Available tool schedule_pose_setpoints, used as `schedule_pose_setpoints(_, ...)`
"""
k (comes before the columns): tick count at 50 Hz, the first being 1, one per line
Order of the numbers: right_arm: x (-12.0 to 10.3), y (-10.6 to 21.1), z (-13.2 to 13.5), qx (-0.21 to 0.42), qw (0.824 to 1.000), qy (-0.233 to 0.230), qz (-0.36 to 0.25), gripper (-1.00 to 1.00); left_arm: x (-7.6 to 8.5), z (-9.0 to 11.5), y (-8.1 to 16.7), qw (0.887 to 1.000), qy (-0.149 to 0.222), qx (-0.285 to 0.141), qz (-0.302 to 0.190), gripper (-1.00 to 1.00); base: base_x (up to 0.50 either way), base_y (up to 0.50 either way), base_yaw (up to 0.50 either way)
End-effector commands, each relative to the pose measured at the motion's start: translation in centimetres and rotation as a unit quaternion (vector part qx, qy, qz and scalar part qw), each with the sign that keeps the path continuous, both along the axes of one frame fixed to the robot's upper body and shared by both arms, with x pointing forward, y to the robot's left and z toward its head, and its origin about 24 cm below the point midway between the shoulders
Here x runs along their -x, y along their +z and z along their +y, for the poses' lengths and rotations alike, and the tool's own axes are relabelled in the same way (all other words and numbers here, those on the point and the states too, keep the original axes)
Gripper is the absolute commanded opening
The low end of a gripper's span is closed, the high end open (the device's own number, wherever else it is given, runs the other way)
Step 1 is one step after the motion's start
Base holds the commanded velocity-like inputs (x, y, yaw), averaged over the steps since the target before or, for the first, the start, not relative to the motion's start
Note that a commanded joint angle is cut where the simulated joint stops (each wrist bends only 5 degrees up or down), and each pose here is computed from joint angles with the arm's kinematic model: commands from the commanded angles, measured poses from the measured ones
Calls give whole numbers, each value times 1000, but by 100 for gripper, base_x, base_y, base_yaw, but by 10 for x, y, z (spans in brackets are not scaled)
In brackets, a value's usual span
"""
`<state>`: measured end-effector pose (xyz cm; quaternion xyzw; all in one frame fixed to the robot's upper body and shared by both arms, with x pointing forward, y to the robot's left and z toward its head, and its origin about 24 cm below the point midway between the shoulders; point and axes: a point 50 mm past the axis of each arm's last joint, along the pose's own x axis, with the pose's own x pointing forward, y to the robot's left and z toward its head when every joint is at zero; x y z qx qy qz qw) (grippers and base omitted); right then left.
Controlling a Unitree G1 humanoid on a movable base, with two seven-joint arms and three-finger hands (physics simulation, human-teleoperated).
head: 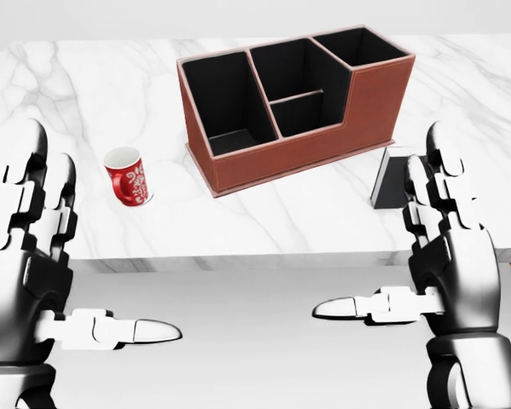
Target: Pick up the book and place it in the back compartment of the caddy.
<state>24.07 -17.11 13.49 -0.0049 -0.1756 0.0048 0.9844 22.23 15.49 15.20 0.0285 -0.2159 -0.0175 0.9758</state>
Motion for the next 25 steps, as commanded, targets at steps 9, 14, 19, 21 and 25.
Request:
schedule_pose_setpoints(9,14,35,-7,-21,996,9,-83,100,9,2,16,999,2,-6,-38,100,48,0,0)
schedule_pose_setpoints(14,14,36,-6,-20,996,8,-84,100,9,2,15,999,3,-6,-36,100,50,0,0)
schedule_pose_setpoints(19,14,36,-6,-18,996,8,-85,100,9,2,15,999,2,-7,-35,100,50,0,0)
schedule_pose_setpoints(21,14,35,-6,-18,996,9,-84,100,9,2,15,999,2,-7,-36,100,50,0,0)
schedule_pose_setpoints(25,15,35,-6,-17,996,9,-83,100,9,2,15,999,2,-7,-36,100,50,0,0)
